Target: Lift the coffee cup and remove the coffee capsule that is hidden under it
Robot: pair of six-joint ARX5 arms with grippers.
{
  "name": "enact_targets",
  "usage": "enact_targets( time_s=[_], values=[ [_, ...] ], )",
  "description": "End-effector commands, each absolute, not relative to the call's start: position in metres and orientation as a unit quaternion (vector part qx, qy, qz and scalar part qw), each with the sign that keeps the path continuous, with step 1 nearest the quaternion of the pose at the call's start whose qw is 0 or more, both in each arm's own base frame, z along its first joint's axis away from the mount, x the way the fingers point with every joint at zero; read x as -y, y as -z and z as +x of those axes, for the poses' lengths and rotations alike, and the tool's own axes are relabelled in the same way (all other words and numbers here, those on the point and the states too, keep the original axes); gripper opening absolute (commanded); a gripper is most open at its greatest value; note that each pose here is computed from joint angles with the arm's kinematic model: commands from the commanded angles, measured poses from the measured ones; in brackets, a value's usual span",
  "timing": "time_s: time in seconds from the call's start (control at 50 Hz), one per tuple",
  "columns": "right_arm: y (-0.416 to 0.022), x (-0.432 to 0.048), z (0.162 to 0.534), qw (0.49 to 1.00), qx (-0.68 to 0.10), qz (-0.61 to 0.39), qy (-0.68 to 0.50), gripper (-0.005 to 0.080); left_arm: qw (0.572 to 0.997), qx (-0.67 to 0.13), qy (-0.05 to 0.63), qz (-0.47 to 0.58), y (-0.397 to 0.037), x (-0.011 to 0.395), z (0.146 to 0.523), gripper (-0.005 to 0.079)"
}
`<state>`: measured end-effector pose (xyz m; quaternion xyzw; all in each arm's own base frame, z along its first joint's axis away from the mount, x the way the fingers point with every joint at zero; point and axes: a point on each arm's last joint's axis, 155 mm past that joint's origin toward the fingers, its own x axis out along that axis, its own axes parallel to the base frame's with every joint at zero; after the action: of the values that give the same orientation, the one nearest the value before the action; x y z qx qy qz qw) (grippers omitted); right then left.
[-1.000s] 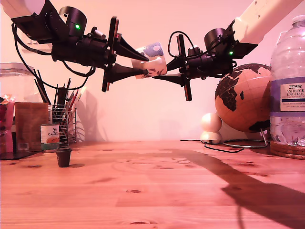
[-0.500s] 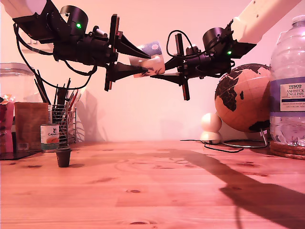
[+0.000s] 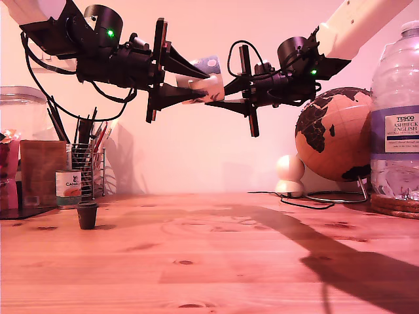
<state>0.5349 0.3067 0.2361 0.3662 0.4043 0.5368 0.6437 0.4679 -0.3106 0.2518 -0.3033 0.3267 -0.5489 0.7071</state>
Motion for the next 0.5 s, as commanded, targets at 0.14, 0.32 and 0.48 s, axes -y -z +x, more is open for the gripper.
enact_targets(
  time_s=[0.14, 0.32, 0.48],
  values=[
    [-0.23, -0.33, 0.52, 0.628, -0.414, 0.354, -0.557, -0.0011, 0.703, -0.304, 0.564, -0.308, -0.266, 0.318, 0.466, 0.0272],
    [-0.23, -0.331, 0.519, 0.631, -0.408, 0.346, -0.563, -0.0011, 0.7, -0.306, 0.558, -0.323, -0.27, 0.318, 0.468, 0.0189],
    [-0.23, -0.333, 0.517, 0.63, -0.407, 0.343, -0.565, -0.0011, 0.705, -0.306, 0.55, -0.328, -0.27, 0.318, 0.471, 0.0089]
  ],
)
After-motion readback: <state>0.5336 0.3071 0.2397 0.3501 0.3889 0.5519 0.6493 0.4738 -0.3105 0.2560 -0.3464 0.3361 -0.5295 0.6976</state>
